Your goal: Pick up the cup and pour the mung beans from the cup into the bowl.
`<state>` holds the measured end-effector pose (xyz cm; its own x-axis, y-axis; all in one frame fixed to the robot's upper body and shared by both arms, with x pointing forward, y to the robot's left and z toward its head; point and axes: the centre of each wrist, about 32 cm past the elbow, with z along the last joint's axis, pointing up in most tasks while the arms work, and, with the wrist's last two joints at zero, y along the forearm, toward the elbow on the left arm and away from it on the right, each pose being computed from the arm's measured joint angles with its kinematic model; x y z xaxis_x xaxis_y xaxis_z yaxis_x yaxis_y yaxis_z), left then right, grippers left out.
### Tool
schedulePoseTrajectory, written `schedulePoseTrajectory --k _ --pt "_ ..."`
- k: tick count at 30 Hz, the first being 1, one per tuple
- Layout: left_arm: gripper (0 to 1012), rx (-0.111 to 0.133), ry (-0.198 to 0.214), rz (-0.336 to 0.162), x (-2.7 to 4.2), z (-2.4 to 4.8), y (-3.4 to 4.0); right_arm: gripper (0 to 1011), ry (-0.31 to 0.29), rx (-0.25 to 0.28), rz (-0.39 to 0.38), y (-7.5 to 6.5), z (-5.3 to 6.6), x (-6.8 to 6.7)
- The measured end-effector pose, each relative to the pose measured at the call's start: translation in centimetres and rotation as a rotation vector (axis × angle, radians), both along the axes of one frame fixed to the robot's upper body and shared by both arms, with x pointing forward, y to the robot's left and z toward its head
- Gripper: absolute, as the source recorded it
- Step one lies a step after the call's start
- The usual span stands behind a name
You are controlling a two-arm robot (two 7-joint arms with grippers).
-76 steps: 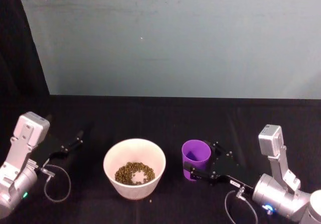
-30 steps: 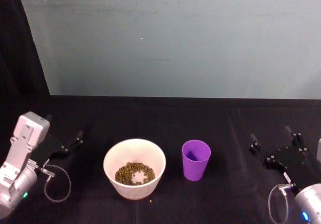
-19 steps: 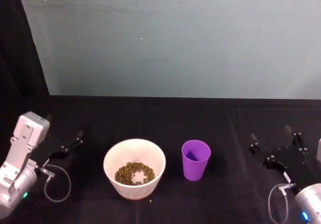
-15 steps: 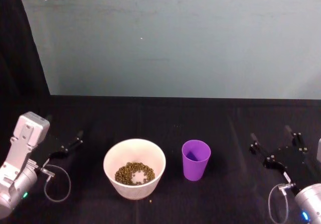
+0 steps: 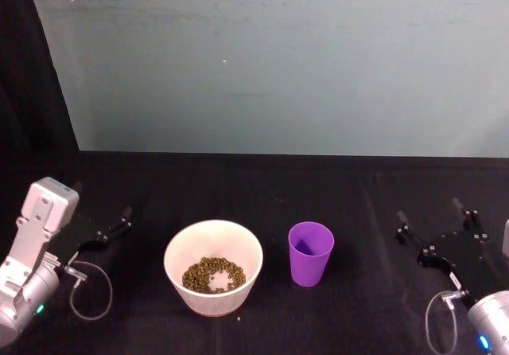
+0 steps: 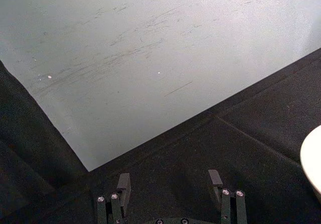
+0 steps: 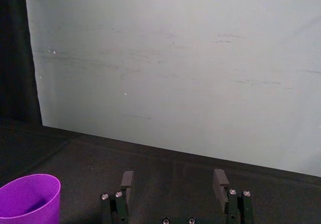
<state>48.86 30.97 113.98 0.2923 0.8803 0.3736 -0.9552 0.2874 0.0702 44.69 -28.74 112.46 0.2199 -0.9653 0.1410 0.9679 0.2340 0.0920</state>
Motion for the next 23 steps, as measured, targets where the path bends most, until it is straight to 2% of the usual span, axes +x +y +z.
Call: schedulePoseTrajectory --k 23 --pt "1003 0.000 0.000 0.000 0.00 0.00 0.00 1003 0.000 0.000 -0.001 0.00 0.01 0.00"
